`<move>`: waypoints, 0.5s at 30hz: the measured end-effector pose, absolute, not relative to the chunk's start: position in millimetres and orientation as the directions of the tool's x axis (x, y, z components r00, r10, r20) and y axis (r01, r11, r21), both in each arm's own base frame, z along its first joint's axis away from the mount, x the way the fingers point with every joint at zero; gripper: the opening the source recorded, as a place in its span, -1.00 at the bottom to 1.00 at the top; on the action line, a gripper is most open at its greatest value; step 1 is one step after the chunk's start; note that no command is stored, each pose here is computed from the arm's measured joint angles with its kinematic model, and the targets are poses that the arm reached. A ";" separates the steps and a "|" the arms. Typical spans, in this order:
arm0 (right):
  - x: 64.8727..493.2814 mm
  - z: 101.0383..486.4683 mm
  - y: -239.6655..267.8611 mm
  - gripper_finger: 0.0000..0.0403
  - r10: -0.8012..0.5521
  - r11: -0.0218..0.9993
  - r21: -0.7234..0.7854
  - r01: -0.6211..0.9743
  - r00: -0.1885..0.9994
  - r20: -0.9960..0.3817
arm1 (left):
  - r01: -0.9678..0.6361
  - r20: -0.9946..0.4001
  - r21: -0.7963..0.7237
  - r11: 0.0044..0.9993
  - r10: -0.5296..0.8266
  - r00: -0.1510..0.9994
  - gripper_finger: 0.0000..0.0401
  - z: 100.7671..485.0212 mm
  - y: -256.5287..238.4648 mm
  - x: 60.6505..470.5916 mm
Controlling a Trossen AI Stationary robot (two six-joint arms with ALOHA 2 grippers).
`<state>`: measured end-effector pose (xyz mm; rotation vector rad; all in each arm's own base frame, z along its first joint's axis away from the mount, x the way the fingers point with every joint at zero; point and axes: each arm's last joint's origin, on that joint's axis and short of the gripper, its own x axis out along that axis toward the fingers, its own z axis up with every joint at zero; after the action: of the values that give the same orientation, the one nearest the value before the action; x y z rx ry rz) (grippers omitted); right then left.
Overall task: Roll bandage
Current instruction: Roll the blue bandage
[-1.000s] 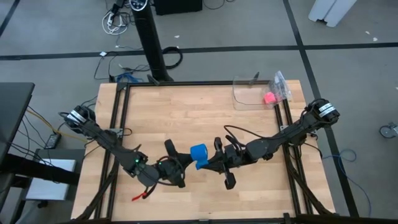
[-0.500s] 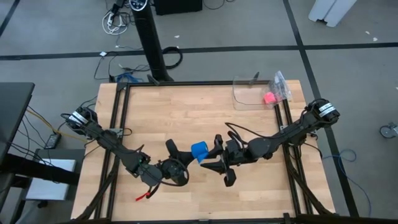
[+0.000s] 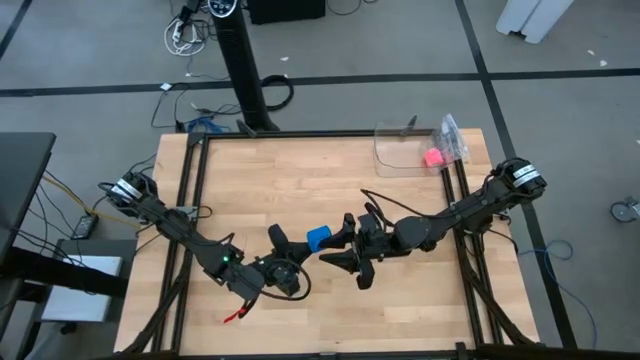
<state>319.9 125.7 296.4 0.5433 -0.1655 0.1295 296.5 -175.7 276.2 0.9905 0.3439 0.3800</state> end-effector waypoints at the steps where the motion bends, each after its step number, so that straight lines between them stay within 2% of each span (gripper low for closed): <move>1: 320.5 295.9 124.6 -0.08 0.076 0.838 0.521 -0.162 0.980 0.182 | -0.141 -0.108 0.871 0.470 0.465 0.879 -0.91 275.7 -175.6 296.5; 7: 323.0 292.6 119.3 -0.08 0.060 0.762 0.632 -0.140 0.987 0.146 | -0.040 -0.109 0.961 0.272 0.513 0.852 -0.91 264.8 -177.6 301.0; 15: 327.4 281.8 110.1 -0.08 0.040 0.608 0.792 -0.056 0.998 0.040 | 0.075 -0.111 0.993 0.086 0.567 0.816 -0.91 246.0 -181.3 308.1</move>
<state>327.4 110.1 281.8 0.9152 -0.0192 0.0553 308.1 -181.3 246.0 1.4566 0.5494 0.3951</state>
